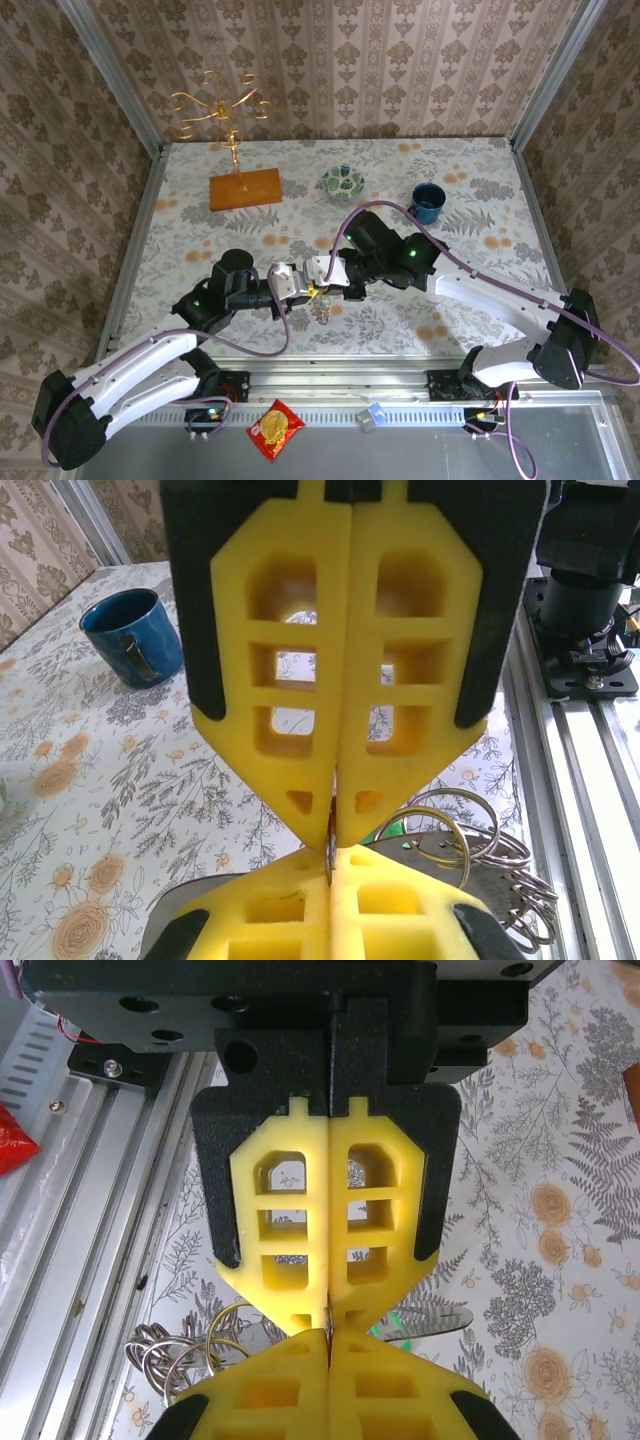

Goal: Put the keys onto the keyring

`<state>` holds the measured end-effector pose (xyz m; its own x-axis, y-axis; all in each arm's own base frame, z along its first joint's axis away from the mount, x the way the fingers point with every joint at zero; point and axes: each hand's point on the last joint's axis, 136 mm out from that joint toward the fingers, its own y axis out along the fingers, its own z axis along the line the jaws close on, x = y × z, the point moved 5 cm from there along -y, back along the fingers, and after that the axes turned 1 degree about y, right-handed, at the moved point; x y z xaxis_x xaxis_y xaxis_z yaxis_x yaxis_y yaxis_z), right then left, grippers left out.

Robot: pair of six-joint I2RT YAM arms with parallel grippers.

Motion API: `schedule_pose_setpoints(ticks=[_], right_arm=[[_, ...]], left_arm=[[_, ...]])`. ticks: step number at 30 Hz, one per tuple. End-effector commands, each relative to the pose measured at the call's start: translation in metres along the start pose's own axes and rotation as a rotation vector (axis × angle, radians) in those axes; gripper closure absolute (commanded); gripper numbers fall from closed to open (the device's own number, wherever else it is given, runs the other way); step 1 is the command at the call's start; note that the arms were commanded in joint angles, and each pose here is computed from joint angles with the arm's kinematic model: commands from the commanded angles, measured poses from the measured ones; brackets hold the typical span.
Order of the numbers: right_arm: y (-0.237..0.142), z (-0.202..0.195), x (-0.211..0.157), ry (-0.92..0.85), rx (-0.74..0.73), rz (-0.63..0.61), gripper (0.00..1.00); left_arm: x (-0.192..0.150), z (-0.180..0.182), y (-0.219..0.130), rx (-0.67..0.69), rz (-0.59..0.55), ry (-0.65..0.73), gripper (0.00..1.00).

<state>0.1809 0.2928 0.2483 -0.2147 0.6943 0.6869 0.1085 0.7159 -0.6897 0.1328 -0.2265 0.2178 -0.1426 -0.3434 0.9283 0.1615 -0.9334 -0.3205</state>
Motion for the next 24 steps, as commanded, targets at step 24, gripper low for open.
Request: schedule_pose_setpoints(ticks=[24], right_arm=[[-0.015, 0.006, -0.020, 0.354, -0.099, -0.270, 0.70]], left_arm=[[0.013, -0.004, -0.006, 0.021, -0.137, 0.092, 1.00]])
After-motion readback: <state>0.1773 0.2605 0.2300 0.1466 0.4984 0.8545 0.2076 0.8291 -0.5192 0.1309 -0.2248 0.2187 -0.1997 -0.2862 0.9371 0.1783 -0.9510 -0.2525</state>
